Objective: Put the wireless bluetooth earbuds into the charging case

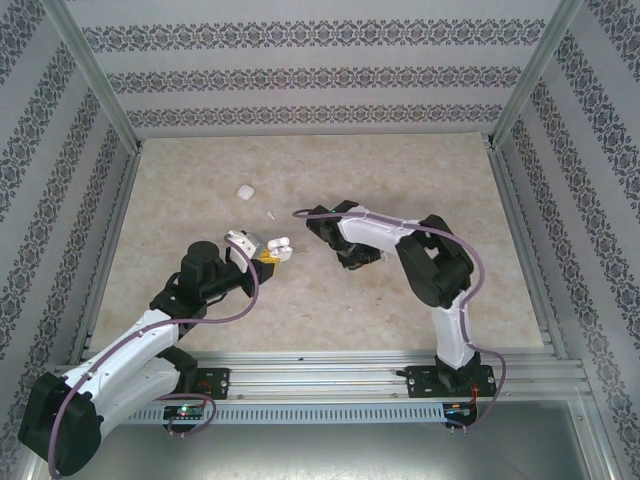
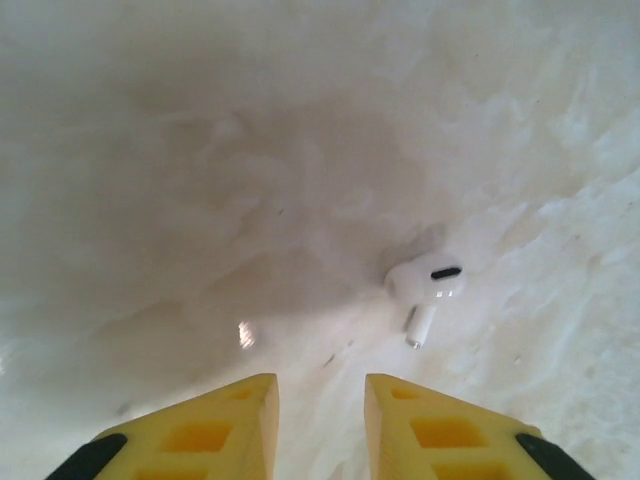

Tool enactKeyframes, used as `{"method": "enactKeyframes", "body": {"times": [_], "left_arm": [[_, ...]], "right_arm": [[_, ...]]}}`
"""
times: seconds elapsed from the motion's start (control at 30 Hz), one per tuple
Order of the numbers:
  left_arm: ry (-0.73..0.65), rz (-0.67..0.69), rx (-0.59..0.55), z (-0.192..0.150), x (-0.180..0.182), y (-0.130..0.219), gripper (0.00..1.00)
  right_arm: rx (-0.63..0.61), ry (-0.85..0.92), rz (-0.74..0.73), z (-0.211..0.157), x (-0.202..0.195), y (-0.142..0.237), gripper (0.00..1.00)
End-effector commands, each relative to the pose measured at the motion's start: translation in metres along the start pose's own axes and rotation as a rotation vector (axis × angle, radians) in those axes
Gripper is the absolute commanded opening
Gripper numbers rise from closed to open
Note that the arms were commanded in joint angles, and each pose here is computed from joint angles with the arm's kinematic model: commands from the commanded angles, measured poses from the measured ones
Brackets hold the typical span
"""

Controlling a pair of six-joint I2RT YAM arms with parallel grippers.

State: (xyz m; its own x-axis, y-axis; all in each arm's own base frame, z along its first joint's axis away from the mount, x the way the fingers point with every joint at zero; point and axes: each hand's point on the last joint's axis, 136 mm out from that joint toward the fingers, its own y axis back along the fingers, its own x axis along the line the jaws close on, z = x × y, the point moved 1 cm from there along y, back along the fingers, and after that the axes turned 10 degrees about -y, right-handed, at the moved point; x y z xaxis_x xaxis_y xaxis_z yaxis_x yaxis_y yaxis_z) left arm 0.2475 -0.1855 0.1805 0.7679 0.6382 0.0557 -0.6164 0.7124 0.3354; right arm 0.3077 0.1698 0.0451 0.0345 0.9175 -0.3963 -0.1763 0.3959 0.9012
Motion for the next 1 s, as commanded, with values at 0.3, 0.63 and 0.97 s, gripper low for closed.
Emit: {"method": "enactKeyframes", "body": {"times": [0.3,0.63,0.97], "left_arm": [[-0.025,-0.006,-0.043,0.018,0.001,0.002,0.0],[0.005,-0.249,-0.108,0.033,-0.03,-0.008,0.0],[0.014,-0.286,-0.105,0.035,-0.034,-0.017,0.0]], "right_arm": [[0.048,-0.303,0.466,0.01,-0.033,0.01,0.27],[0.077,-0.317,0.579,0.015,-0.048,-0.032,0.34],[0.088,-0.302,0.645,0.028,-0.042,-0.043,0.33]]}}
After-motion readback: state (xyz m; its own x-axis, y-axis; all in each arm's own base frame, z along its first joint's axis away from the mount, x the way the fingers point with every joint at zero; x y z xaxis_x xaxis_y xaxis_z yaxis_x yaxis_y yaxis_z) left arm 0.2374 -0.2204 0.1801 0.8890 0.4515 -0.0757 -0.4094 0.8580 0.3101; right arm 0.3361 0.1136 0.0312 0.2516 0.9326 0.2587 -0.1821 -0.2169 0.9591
